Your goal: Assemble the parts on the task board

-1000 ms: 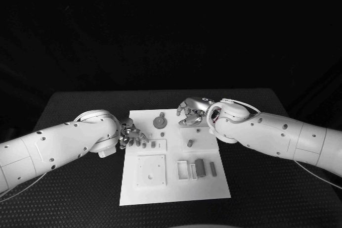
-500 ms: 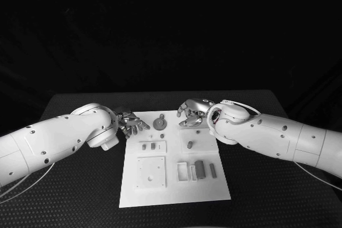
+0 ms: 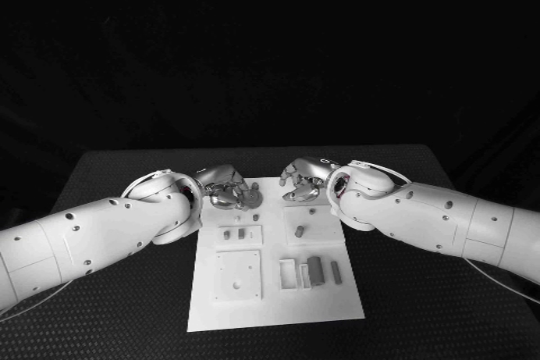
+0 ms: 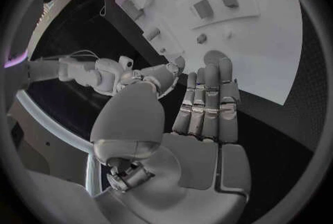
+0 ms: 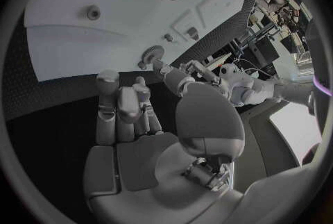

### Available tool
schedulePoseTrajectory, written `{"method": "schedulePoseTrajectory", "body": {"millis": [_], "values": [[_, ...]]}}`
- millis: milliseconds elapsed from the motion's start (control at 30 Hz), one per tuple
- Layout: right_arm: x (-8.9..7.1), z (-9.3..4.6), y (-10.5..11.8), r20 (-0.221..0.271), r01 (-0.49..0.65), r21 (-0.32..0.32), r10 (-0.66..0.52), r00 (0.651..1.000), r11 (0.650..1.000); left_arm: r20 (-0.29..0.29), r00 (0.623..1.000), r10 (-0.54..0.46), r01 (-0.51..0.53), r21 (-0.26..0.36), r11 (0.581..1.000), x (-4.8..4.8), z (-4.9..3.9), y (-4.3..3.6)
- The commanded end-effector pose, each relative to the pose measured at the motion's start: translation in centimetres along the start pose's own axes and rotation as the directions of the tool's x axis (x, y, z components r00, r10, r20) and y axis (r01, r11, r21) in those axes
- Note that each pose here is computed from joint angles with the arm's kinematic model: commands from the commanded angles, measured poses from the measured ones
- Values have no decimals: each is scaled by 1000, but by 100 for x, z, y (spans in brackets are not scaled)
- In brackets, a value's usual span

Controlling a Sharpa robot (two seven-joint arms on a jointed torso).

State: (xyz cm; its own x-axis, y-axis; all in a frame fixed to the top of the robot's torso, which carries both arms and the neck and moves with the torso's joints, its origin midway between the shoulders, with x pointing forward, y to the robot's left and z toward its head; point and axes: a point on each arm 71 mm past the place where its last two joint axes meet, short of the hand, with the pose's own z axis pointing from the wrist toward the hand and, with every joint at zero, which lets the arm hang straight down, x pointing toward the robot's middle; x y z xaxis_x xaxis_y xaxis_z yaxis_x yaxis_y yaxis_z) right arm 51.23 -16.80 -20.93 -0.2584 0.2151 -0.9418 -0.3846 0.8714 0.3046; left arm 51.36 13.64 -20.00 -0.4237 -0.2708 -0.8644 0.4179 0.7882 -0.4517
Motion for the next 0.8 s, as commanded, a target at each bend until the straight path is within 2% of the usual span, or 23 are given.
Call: {"method": "schedulePoseTrajectory", "body": {"millis": [33,300,533,800], "values": [[-5,1,7,12,-5,-5,5,1000,1000,92,979,183,-195,154,969,13,11,-123],[-15,4,-1,25,-16,-2,16,1000,1000,101,953,286,-301,201,932,174,78,-150],[-67,2,-57,96,-122,21,119,988,992,98,950,298,-312,200,929,218,124,-165],[-81,3,-66,116,-164,11,161,980,986,69,950,305,-313,194,930,258,147,-162]]}}
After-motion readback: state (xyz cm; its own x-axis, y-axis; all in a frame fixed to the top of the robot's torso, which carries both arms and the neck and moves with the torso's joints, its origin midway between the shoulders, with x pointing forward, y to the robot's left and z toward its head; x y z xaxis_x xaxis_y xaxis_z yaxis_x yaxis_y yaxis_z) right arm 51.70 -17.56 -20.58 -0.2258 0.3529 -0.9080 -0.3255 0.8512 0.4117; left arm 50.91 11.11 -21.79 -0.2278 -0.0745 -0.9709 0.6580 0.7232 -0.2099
